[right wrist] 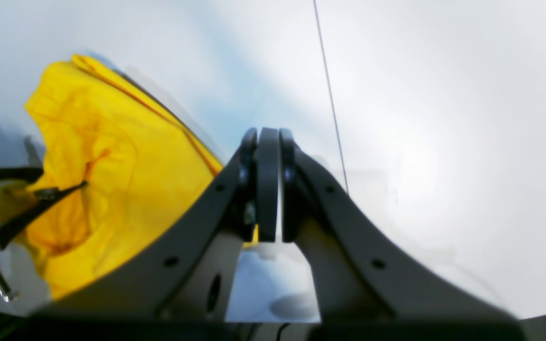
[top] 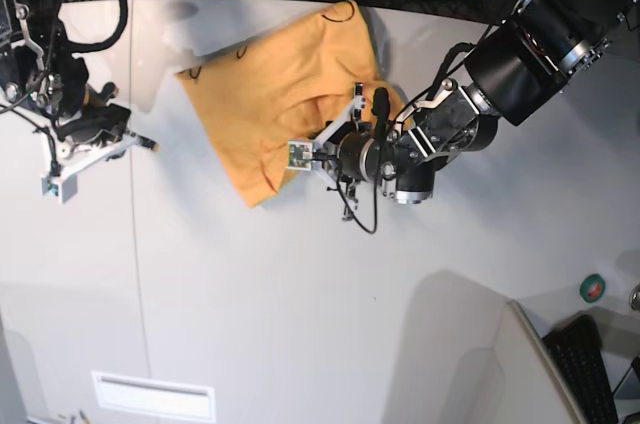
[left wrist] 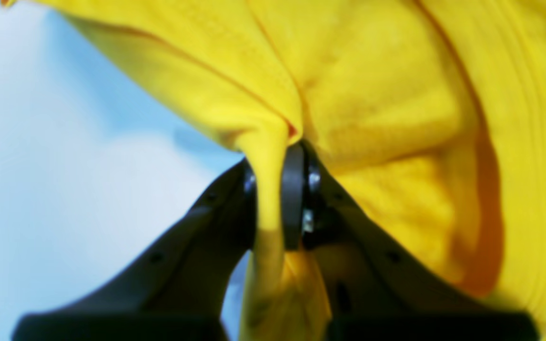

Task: Layout the t-shirt on the table in an organized manner, then fold the t-shirt properly
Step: 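Grasp the shirt's corner with the left gripper and drag it toward the right arm's side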

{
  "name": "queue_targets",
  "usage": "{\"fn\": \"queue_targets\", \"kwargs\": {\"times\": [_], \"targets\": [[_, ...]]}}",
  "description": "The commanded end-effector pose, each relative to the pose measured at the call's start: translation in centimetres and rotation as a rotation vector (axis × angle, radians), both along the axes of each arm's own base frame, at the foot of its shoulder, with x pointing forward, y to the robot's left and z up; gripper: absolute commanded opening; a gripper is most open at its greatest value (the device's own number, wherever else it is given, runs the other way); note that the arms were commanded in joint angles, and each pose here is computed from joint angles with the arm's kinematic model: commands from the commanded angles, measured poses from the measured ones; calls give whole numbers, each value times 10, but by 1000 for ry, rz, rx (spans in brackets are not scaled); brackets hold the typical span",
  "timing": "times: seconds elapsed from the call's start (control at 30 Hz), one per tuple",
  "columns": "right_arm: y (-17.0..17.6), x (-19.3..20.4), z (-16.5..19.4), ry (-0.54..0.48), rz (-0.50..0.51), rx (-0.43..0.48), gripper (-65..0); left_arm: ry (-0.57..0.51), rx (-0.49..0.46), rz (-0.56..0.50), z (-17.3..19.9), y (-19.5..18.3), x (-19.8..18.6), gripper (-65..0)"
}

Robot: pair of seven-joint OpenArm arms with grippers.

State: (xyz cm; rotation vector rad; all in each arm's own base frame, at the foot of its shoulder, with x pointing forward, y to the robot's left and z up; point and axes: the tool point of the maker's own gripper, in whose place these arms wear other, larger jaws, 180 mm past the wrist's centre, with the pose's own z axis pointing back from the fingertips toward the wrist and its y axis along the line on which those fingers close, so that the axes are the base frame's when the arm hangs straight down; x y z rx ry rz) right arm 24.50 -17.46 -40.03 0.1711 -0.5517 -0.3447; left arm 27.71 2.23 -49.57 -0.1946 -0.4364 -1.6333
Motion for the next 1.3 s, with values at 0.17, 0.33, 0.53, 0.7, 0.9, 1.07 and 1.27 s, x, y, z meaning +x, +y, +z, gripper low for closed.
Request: {"fn": "queue_targets", "kwargs": {"times": [0.17,0.33,0.53,0.7,0.9,1.07,1.27], "targets": [[-12,-1,-8,14,-17,-27,-650,-82,57,-142,6,-18,19,-650],[-15,-4,-13,31,-25,-31,-650,-71,-51,-188,14,-55,17,-650],[-15,-4,-13,33,-25,-31,-650,-80,-80,-197,21,-67,20,-650],[-14,-1,-12,27,-26,-28,-650,-86,-88,-192,24,-69,23,-650],[-14,-1,-12,27,-26,-28,-650,-112,-47,-181,28,-65,34,-538],[-14,-3,-13,31,-26,-28,-650,-168,-120,-187,55,-86,42,-298],[-13,-4,-14,34,-23,-28,-650,-297,-154,7,107,-72,87,-260]]}}
